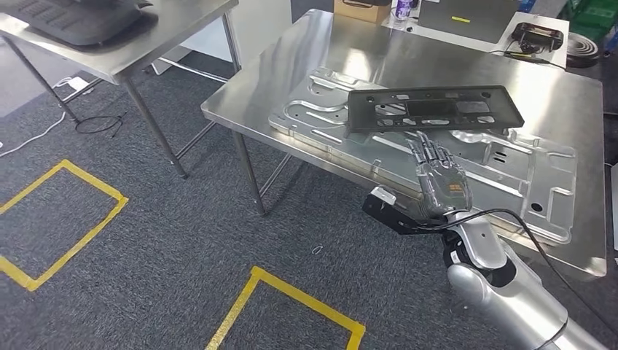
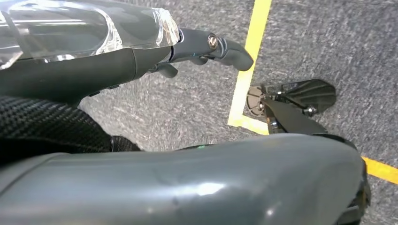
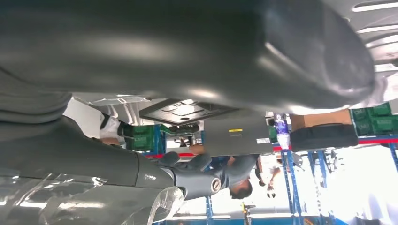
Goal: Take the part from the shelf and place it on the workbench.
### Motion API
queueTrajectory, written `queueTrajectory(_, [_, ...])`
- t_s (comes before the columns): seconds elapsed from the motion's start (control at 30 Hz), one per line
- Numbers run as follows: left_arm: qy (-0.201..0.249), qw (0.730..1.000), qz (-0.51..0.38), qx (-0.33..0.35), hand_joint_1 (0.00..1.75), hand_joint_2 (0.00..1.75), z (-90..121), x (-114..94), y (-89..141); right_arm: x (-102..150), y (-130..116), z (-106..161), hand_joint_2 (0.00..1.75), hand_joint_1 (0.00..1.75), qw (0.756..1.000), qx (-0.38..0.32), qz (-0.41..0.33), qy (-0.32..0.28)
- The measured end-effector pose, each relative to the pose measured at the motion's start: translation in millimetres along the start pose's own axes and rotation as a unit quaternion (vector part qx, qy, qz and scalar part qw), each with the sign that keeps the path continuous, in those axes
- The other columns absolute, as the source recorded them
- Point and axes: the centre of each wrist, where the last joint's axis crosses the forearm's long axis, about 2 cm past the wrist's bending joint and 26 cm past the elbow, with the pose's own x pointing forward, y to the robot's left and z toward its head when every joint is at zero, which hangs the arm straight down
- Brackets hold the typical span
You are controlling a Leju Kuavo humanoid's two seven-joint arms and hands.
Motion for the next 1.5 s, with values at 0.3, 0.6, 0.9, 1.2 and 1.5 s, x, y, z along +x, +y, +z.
queueTrajectory(0.3, [-0.001, 1.000, -0.001, 0.003, 0.00, 0.00, -0.2, 1.0, 1.2, -0.4, 0.6, 0.6, 0.00, 0.00, 1.000, 0.001, -0.001, 0.001])
queueTrajectory(0.6, [0.002, 1.000, -0.003, 0.001, 0.00, 0.00, 0.3, -1.7, -0.4, -2.4, -1.5, 0.6, 0.00, 0.00, 1.000, -0.003, 0.001, 0.003])
queueTrajectory(0.9, [0.000, 1.000, -0.004, 0.000, 0.00, 0.00, -0.1, 0.7, -2.8, -4.4, 2.1, 3.5, 0.00, 0.00, 1.000, 0.003, 0.001, 0.006])
queueTrajectory(1.2, [-0.002, 1.000, -0.004, 0.007, 0.00, 0.00, -0.4, 2.9, -0.5, -5.5, 2.3, 4.7, 0.00, 0.00, 1.000, 0.002, 0.000, 0.008])
queueTrajectory(1.5, [-0.002, 1.000, -0.004, 0.011, 0.00, 0.00, -0.2, 1.2, -0.4, -6.5, 2.4, 6.3, 0.00, 0.00, 1.000, 0.002, -0.001, 0.011])
